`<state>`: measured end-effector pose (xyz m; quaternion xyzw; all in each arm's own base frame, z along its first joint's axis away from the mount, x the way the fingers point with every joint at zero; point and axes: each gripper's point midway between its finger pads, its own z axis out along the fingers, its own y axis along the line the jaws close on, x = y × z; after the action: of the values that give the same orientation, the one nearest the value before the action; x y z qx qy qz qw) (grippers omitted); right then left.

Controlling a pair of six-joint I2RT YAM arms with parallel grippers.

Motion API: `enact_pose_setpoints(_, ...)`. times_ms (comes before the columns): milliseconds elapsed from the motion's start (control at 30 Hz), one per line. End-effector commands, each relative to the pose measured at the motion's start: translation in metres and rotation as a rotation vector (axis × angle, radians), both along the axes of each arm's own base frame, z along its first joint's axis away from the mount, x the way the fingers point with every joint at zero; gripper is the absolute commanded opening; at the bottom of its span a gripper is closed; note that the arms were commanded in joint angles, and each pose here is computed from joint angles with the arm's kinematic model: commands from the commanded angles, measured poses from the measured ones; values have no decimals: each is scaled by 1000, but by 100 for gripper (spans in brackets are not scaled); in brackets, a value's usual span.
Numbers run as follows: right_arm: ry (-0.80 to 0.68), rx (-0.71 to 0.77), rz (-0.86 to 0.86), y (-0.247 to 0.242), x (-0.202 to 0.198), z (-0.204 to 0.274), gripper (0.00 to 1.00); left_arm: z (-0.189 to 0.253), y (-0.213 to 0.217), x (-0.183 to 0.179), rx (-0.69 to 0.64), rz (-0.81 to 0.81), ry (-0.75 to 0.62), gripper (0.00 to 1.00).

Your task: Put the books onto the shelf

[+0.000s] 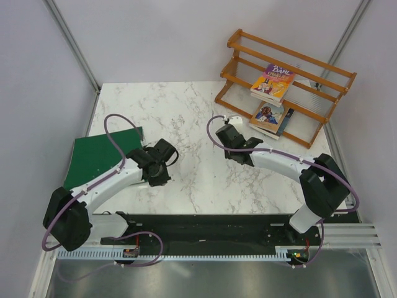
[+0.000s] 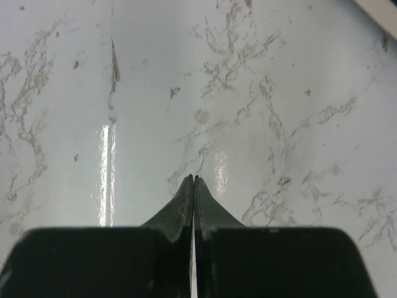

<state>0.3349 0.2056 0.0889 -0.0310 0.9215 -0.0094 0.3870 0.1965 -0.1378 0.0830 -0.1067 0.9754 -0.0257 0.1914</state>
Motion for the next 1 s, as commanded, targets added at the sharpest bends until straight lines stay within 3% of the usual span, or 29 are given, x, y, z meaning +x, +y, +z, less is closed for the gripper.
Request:
enact_pose_setpoints(0, -28, 92, -8, 16, -2, 6, 0, -14, 37, -19, 44, 303, 26, 2)
enact_pose_setpoints(133, -26, 105, -1, 17, -5, 1, 0, -19, 42, -17, -48, 361, 11, 2)
enact_pose_setpoints(433, -33, 122, -5, 17, -7, -2, 0, -28, 83, -11, -97, 493, -7, 2)
enact_pose_setpoints(633, -56, 144, -14, 15, -7, 3, 1, -41, 98, 3, -50, 526, 45, 2)
enact_pose_setpoints(967, -77, 151, -21, 12, -7, 8, 2, -37, 102, 56, -34, 513, 24, 2)
